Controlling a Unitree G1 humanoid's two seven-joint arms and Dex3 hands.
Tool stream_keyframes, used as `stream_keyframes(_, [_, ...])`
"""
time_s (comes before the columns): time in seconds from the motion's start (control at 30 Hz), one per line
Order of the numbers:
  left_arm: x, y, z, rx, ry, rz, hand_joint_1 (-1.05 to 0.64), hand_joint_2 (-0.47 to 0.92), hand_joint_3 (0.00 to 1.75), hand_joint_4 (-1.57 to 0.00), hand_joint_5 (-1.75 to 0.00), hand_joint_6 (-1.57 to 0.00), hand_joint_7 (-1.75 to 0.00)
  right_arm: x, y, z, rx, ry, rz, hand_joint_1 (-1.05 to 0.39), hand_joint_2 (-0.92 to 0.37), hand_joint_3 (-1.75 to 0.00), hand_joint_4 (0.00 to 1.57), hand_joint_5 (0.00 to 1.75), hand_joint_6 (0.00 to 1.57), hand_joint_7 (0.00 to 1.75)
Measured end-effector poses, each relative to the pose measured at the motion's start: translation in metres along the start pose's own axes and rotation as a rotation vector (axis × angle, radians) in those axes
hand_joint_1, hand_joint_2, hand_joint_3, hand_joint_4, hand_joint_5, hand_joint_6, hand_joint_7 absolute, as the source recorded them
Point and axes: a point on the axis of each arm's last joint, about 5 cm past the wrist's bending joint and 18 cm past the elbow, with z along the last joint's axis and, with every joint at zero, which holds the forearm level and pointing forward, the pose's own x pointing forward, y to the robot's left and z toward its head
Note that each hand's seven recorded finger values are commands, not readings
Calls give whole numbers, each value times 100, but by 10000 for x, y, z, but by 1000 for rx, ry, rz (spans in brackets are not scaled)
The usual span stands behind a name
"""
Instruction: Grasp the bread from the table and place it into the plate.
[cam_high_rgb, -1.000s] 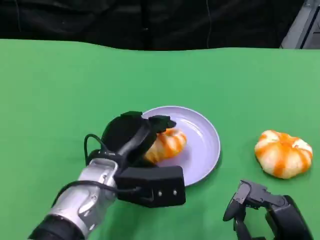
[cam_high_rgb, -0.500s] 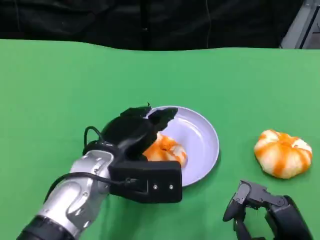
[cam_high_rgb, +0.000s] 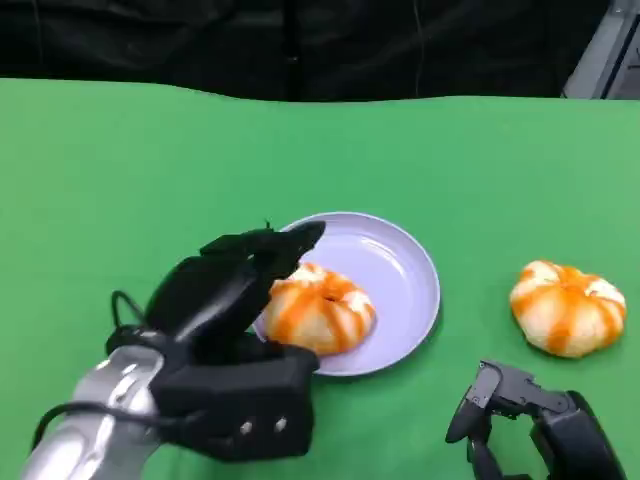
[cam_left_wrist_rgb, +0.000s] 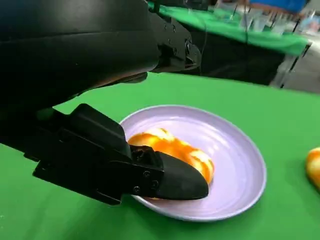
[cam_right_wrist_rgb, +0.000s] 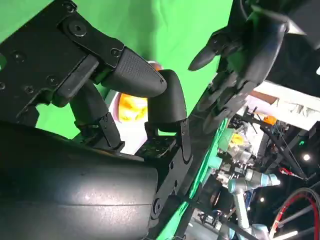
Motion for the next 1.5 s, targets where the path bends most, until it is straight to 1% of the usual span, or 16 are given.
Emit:
stream_keyframes(0.13, [-150,-8,-61,-8,-14,68,-74,92,22,-32,-32,-32,-10,1,-1,0,-2,0,1,-50,-37,-149,77,175,70,158])
stream_keyframes(0.3, [-327,-25,-118,-62,-13,148,-70,92,22,-33,-48,-41,-9,4,-2,-1,-1,-1,1,-50,-37,-148,77,175,70,158])
stream_keyframes(0.43, [-432,-42,-159,-89,-8,176,-66,92,21,-35,-54,-44,-9,5,-2,0,-1,-1,1,-49,-37,-149,77,175,70,158])
stream_keyframes(0.47, [-450,-41,-165,-95,-8,181,-63,92,20,-36,-63,-47,-9,7,-2,0,-1,-2,2,-49,-37,-149,77,175,70,158])
stream_keyframes(0.53, [-511,-42,-179,-113,-10,206,-61,92,19,-36,-70,-50,-9,7,-3,-1,0,-1,1,-50,-37,-148,76,175,70,158])
stream_keyframes(0.7, [-620,-53,-204,-150,-16,263,-56,92,16,-44,-79,-61,-13,7,-4,-1,3,-2,-3,-49,-37,-147,76,175,70,158])
stream_keyframes(0.83, [-673,-77,-202,-197,-34,346,-39,92,11,-59,-92,-78,-22,11,-5,0,3,-3,-2,-49,-38,-147,77,175,70,158])
stream_keyframes(1.03, [-762,-175,-181,-327,-48,459,-10,90,8,-69,-108,-93,-34,11,-5,0,3,-3,-2,-49,-38,-146,77,175,70,158])
stream_keyframes(1.07, [-772,-187,-180,-344,-52,471,-4,81,23,-70,-114,-91,-49,11,-5,0,3,-3,-2,-49,-38,-146,77,175,70,158])
stream_keyframes(1.13, [-796,-214,-185,-373,-60,509,0,53,78,-72,-120,-85,-71,11,-5,0,3,-3,-2,-50,-38,-146,77,175,70,158])
stream_keyframes(1.17, [-812,-234,-187,-392,-62,525,2,44,98,-74,-124,-85,-79,11,-5,0,4,-3,-2,-50,-38,-146,77,175,70,158])
stream_keyframes(1.2, [-830,-258,-189,-409,-61,535,3,41,107,-75,-126,-85,-83,11,-5,0,4,-3,-2,-50,-38,-146,77,175,70,158])
stream_keyframes(1.3, [-880,-325,-190,-439,-50,549,4,37,121,-75,-130,-85,-90,11,-5,0,4,-3,-2,-50,-38,-146,77,175,70,158])
stream_keyframes(1.37, [-896,-349,-186,-454,-40,562,5,36,129,-73,-137,-84,-98,11,-5,0,4,-3,-2,-50,-38,-146,77,175,70,158])
stream_keyframes(1.43, [-928,-388,-169,-496,-12,587,5,37,132,-71,-145,-81,-108,11,-5,0,4,-3,-2,-50,-39,-146,77,175,70,158])
stream_keyframes(1.5, [-956,-431,-145,-541,15,607,6,43,127,-74,-154,-78,-122,11,-5,0,4,-3,-2,-50,-39,-146,77,175,70,158])
